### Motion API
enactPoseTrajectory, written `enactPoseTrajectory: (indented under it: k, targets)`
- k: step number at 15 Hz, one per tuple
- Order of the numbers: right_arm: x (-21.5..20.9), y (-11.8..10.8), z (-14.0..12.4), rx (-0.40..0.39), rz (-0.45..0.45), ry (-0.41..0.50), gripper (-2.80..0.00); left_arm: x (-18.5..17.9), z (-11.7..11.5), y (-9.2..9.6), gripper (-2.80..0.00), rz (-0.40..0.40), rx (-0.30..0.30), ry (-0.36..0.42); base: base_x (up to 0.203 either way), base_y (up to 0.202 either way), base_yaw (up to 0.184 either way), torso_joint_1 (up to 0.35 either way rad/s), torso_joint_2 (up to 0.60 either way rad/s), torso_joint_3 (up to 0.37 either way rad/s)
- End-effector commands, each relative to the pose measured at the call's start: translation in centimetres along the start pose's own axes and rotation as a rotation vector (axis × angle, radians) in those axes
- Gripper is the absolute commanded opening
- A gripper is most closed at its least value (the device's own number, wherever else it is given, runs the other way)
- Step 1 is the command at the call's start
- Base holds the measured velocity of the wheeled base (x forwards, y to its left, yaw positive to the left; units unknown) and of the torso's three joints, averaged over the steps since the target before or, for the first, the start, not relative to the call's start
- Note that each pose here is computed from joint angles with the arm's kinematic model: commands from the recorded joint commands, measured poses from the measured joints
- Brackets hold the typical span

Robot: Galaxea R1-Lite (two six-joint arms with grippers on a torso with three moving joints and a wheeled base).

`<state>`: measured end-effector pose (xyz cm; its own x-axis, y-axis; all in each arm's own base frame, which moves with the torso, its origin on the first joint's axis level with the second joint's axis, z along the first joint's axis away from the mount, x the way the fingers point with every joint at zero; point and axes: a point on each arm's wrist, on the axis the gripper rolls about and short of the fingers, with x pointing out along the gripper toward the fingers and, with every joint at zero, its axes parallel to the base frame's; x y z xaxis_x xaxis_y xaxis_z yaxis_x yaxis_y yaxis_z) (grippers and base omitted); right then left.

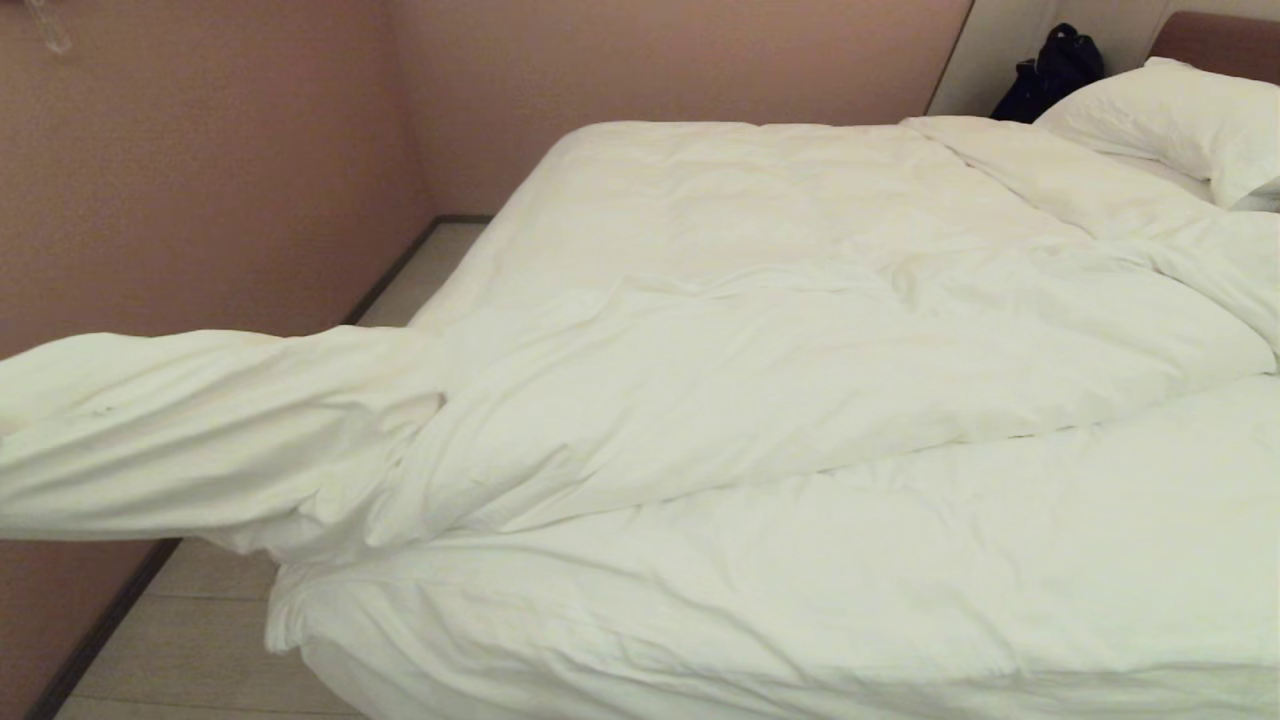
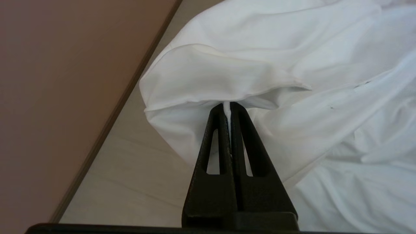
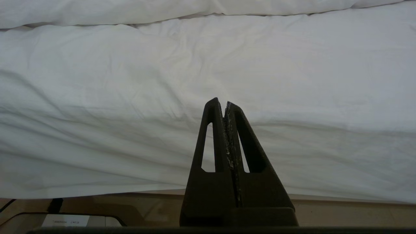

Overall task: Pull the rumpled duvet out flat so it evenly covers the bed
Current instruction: Flatten the corners of the folded blanket

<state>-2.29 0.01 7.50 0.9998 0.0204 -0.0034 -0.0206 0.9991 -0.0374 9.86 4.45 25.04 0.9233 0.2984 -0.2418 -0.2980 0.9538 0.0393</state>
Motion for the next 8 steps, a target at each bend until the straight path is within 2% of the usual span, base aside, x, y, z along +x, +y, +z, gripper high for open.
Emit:
enactPoseTrajectory:
  k: [1, 5, 8]
  targets:
    - [0.0, 0.0, 0.0, -0.001, 0.001, 0.001, -2.8, -3.3, -0.5, -0.2, -2.8, 0.043, -0.002, -0.053, 0.0, 0.0, 0.0, 0.0, 0.0, 0.0]
    - [0.0, 0.0, 0.0, -0.001, 0.001, 0.001, -2.8, -4.2, -2.9, 0.1, -2.8, 0.142, -0.042, 0.03, 0.0, 0.0, 0.0, 0.0, 0.0, 0.0]
    - [0.0, 0.0, 0.0, -0.001, 0.001, 0.001, -2.8, -3.5, -4.6, 0.2, -2.8, 0.138, -0.05, 0.104, 0.0, 0.0, 0.0, 0.0, 0.0, 0.0]
